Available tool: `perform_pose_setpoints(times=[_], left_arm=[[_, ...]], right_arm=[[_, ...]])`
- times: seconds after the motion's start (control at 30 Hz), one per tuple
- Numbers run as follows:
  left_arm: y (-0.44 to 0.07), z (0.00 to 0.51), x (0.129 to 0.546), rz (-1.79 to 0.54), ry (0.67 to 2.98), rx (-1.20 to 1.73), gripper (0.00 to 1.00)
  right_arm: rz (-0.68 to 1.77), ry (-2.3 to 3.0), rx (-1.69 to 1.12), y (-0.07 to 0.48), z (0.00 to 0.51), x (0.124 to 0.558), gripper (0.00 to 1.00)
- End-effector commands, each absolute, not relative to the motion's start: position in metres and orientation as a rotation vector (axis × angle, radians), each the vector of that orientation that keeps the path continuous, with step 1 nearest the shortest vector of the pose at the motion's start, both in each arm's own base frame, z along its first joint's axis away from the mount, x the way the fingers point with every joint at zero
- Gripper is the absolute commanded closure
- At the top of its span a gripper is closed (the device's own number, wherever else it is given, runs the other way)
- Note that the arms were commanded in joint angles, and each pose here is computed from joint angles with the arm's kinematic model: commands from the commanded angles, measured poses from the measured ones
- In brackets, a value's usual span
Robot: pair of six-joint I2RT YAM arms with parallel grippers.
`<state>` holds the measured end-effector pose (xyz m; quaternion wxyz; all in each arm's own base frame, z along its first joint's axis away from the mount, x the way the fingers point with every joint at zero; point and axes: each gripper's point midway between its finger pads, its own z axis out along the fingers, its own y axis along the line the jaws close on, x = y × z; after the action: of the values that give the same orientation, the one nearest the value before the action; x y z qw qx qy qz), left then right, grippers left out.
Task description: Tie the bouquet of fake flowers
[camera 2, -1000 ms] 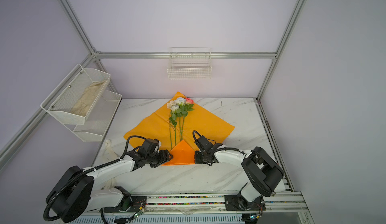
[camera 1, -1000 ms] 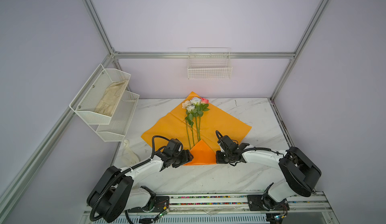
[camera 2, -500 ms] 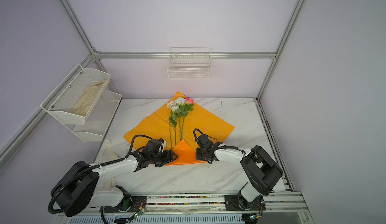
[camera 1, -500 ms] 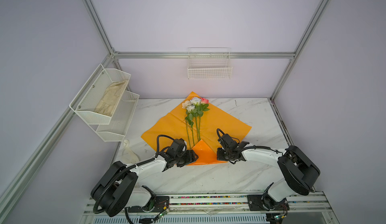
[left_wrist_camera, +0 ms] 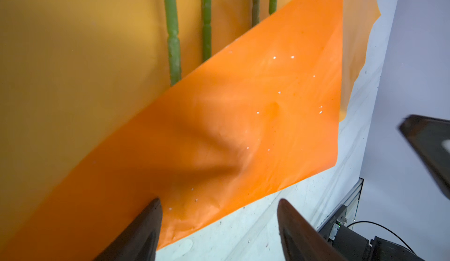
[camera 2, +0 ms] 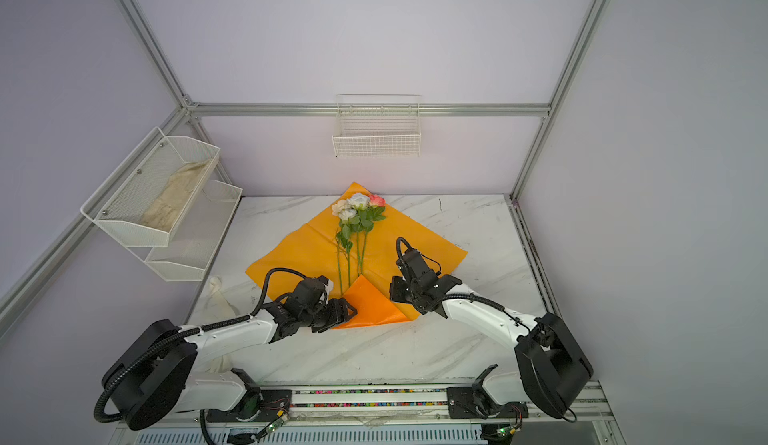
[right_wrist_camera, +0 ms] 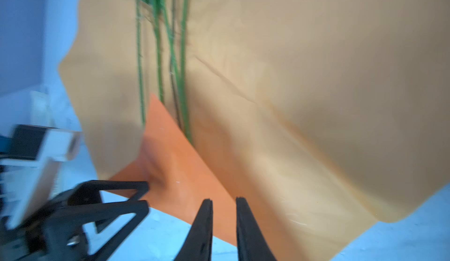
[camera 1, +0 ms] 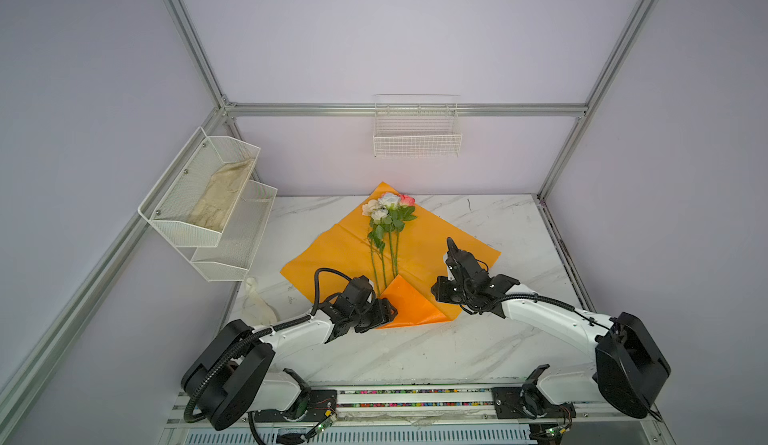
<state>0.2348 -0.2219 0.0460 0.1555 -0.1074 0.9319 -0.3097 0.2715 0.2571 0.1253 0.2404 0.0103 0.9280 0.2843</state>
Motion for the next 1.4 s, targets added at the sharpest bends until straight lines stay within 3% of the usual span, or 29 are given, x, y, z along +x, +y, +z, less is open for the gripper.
perform_pose_setpoints(times=[0.0,0.13,0.33,0.83,1.37], left_arm=[[-0.207,0.050,0.240,-0.802,2.648,-0.378,0.27],[-0.192,0.051,0.245,-0.764,2.632,-0.455,0.38],[-0.174,0.049,0.244,-0.726,2.639,-0.500,0.47],[-0.171,0.053,0.243,-0.738,2.622,-0.484,0.50],[-0.100,0.082,0.226,-0.584,2.414,-0.696,0.26]], right_arm=[[1.125,2.495,-0.027,0.303,0.141,0.257,0.89],[1.222,2.583,-0.180,0.353,0.121,0.233,0.98],[1.188,2.672,-0.241,0.389,0.089,0.221,1.00],[0.929,2.838,-0.287,0.395,0.015,0.223,1.00],[0.729,2.918,-0.302,0.370,-0.019,0.218,1.00]])
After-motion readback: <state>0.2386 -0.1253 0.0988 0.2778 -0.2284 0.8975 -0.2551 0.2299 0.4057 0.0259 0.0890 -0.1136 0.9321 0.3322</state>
